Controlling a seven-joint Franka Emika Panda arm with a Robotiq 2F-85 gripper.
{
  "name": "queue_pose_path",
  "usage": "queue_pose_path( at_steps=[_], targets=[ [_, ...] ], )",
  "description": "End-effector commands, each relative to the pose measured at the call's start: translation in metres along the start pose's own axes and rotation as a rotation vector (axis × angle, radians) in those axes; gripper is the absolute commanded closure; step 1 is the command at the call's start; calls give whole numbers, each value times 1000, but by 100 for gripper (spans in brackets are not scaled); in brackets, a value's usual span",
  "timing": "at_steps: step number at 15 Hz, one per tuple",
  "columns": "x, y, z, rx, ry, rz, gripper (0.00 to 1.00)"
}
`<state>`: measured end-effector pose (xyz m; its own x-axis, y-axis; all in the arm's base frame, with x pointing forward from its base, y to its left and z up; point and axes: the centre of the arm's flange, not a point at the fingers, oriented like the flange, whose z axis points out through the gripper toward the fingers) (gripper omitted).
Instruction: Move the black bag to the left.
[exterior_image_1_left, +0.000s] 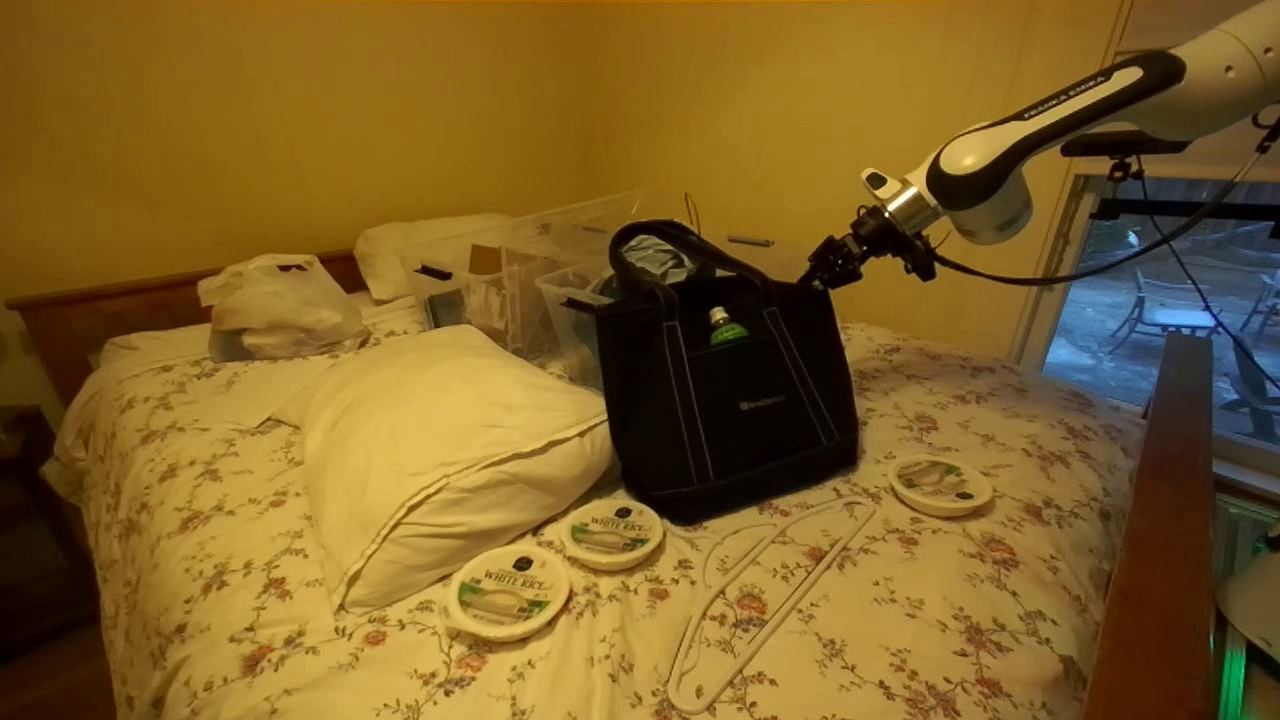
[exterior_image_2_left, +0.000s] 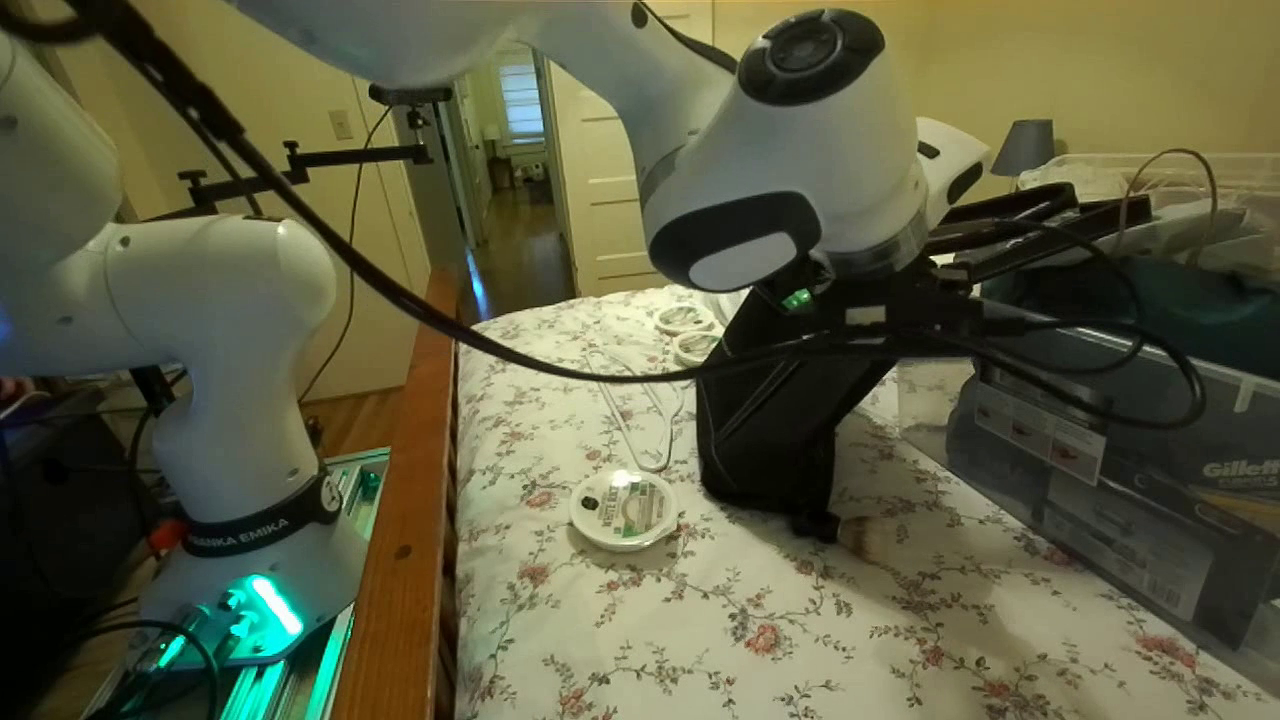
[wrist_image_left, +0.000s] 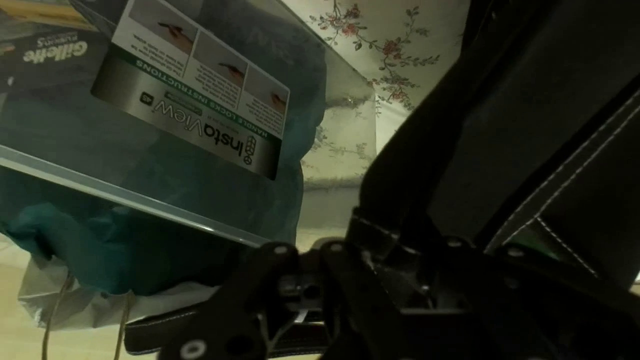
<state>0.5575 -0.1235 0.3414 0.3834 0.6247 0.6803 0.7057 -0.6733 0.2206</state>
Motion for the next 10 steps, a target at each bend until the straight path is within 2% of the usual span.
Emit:
queue_pose_path(
  at_steps=[1, 3, 6, 8, 10],
  targets=[
    [29, -18, -14, -70, -158, 57, 100],
    [39, -27, -22, -104, -220, 62, 97],
    [75, -37, -45, -155, -297, 80, 97],
    [109, -42, -58, -148, -303, 105, 97],
    [147, -45, -76, -96, -249, 191, 97]
  ],
)
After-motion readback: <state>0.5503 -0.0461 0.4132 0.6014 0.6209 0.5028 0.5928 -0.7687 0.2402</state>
